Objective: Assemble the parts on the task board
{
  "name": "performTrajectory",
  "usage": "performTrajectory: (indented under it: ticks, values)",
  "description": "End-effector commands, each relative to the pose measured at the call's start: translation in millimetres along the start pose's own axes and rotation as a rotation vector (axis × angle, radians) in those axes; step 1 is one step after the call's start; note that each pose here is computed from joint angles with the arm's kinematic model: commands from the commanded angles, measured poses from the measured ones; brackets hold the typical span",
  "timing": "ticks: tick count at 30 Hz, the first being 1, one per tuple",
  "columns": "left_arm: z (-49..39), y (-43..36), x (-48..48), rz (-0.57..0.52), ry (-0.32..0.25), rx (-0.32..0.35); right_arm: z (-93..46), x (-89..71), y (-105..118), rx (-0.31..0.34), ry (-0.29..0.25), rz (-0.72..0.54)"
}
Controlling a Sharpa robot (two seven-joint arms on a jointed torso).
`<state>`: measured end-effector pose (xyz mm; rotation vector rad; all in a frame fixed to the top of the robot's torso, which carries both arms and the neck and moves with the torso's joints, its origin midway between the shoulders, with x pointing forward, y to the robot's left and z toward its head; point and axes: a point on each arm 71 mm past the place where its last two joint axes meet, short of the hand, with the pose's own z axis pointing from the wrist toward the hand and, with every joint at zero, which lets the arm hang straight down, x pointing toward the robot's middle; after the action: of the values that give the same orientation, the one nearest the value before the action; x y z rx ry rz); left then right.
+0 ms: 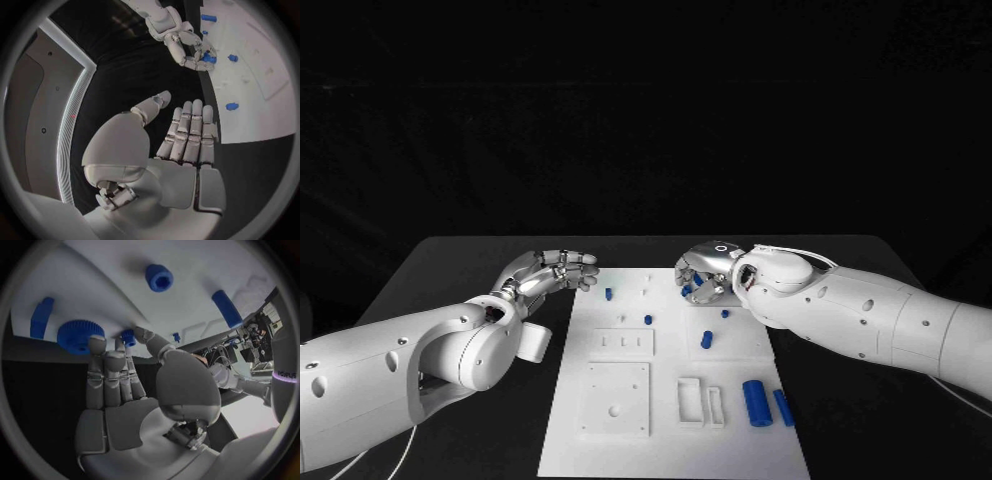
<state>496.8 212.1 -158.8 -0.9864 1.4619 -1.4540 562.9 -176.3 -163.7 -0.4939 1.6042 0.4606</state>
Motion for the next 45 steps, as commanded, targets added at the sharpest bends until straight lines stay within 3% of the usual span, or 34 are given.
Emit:
performTrajectory:
  ticks: [1,25,34,41,45]
  values:
    - [0.4,-1.8,2.1,-0.008,0.018,0.005,-1.7,6.6,-1,0.003,0.029,-0.017]
    - [1.1,-1.4,1.6,-0.008,0.015,0.002,-2.2,-5.9,13,0.033,-0.122,-0.051]
    - [2.4,-1.1,2.2,-0.008,0.014,0.002,7.4,-21.7,30,0.029,-0.243,-0.049]
    - [3.1,-1.0,2.6,-0.007,0.013,0.002,14.2,-26.9,38,0.038,-0.305,-0.05]
    - [3.4,-1.0,3.1,-0.007,0.014,0.003,19.1,-27.1,41,0.04,-0.307,-0.051]
